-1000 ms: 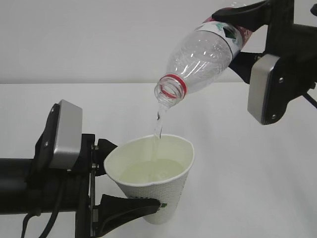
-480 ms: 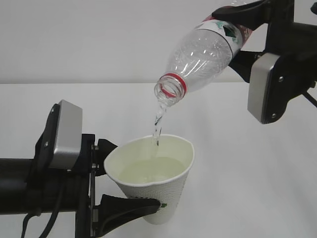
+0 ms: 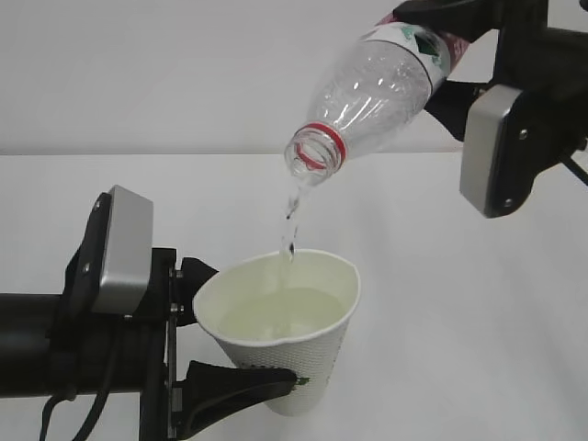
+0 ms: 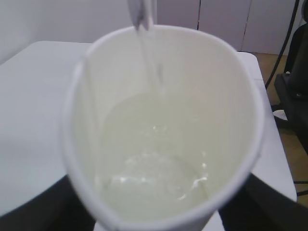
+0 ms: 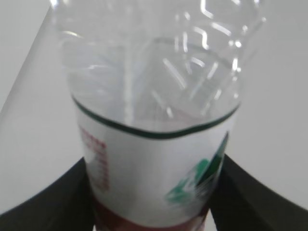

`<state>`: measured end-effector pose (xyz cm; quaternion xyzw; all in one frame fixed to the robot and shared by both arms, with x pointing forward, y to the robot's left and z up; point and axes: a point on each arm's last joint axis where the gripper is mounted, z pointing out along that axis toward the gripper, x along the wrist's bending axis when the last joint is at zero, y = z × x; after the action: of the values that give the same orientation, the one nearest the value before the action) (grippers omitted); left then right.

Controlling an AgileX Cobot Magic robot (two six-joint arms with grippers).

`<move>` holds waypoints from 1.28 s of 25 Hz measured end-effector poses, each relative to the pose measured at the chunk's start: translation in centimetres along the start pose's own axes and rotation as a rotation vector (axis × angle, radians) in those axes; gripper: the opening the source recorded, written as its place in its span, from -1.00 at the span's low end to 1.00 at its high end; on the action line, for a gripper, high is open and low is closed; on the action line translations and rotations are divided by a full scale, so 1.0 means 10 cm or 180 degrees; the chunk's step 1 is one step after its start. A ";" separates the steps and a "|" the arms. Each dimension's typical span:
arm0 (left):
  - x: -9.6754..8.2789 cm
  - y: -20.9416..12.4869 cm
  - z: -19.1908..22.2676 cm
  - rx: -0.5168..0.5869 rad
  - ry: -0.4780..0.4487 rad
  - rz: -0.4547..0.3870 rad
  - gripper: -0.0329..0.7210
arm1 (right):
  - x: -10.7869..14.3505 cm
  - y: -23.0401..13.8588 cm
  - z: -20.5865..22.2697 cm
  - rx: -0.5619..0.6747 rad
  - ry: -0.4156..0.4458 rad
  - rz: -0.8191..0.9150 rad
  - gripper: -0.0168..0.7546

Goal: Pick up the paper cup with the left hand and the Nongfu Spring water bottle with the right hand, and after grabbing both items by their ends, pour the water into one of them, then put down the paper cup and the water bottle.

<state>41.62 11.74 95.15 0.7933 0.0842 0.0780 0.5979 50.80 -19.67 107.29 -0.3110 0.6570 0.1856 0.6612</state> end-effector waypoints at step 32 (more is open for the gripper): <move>0.00 0.00 0.00 0.0009 0.0004 0.0017 0.44 | -0.04 0.00 -0.01 0.0003 -0.0039 0.0230 0.28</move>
<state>41.63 11.75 95.12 0.7943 0.0826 0.0800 0.5965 50.70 -19.69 107.73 -0.2855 0.6638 0.2110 0.6583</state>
